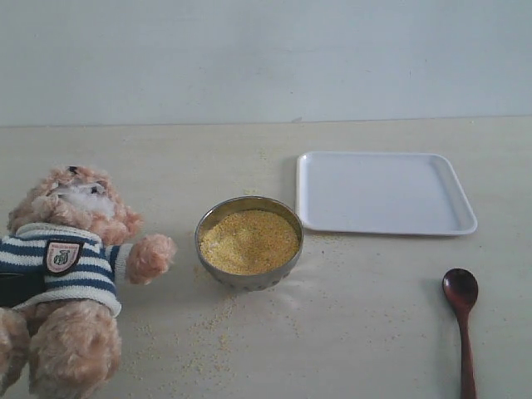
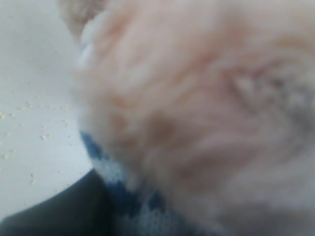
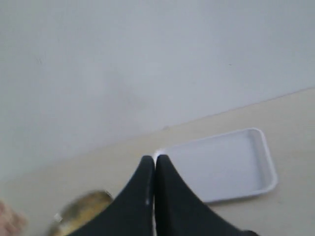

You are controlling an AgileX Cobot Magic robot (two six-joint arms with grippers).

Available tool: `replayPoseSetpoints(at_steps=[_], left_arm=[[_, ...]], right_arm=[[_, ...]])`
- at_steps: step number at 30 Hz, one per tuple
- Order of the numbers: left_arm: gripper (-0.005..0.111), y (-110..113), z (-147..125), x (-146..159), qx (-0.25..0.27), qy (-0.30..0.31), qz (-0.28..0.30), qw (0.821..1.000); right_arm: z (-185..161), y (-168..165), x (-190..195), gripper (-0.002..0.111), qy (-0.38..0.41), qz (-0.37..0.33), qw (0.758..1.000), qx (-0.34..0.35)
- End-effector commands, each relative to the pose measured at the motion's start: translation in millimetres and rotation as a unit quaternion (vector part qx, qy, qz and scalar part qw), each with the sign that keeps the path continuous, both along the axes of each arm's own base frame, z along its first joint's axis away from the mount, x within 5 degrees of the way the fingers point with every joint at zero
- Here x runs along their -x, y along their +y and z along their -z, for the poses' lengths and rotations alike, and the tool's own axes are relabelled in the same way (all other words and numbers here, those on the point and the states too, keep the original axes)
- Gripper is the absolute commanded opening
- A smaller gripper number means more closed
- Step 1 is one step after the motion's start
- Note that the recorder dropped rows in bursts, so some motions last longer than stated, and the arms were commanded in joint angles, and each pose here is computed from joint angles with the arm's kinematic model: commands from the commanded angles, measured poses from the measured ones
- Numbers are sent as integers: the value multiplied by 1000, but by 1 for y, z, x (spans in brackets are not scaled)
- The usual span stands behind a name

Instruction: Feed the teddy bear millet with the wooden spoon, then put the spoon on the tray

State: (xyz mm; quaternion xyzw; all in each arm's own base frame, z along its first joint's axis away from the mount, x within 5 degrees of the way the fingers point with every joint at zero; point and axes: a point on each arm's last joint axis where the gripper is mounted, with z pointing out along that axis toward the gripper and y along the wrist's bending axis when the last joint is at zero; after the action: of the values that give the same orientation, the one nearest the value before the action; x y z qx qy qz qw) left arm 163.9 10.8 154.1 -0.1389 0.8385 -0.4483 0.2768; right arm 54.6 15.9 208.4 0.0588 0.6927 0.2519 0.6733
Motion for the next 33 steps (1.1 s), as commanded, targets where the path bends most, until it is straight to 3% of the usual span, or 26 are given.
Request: replayPoseSetpoints(at_steps=[1,12,16,20,25,29,31,33], left_arm=[[5,0,-3,-1,14,-10,-2,1000],[5,0,-3,-1,14,-10,-2,1000],[5,0,-3,-1,14,-10,-2,1000],[5,0,-3,-1,14,-10,-2,1000],[5,0,-3,-1,14,-11,-2,1000],[5,0,-3,-1,13,-11,-1,1000],[5,0,-3,-1,13,-11,-1,1000],[5,0,-3,-1,13,-11,-1,1000]], right_arm=[[-15,-6,1,0,-40,13,984,-173],[-17,-5,1,0,-28,4,982,-185],[-51,-1,6,0,-41,-8,998,-41],[-79,7,-3,0,-7,-40,993,108],[-83,21,-39,0,155,-100,942,280],[-65,34,-82,2,250,-122,893,353],[-51,40,-98,13,299,-134,872,364],[-37,45,-110,33,346,-138,858,354]])
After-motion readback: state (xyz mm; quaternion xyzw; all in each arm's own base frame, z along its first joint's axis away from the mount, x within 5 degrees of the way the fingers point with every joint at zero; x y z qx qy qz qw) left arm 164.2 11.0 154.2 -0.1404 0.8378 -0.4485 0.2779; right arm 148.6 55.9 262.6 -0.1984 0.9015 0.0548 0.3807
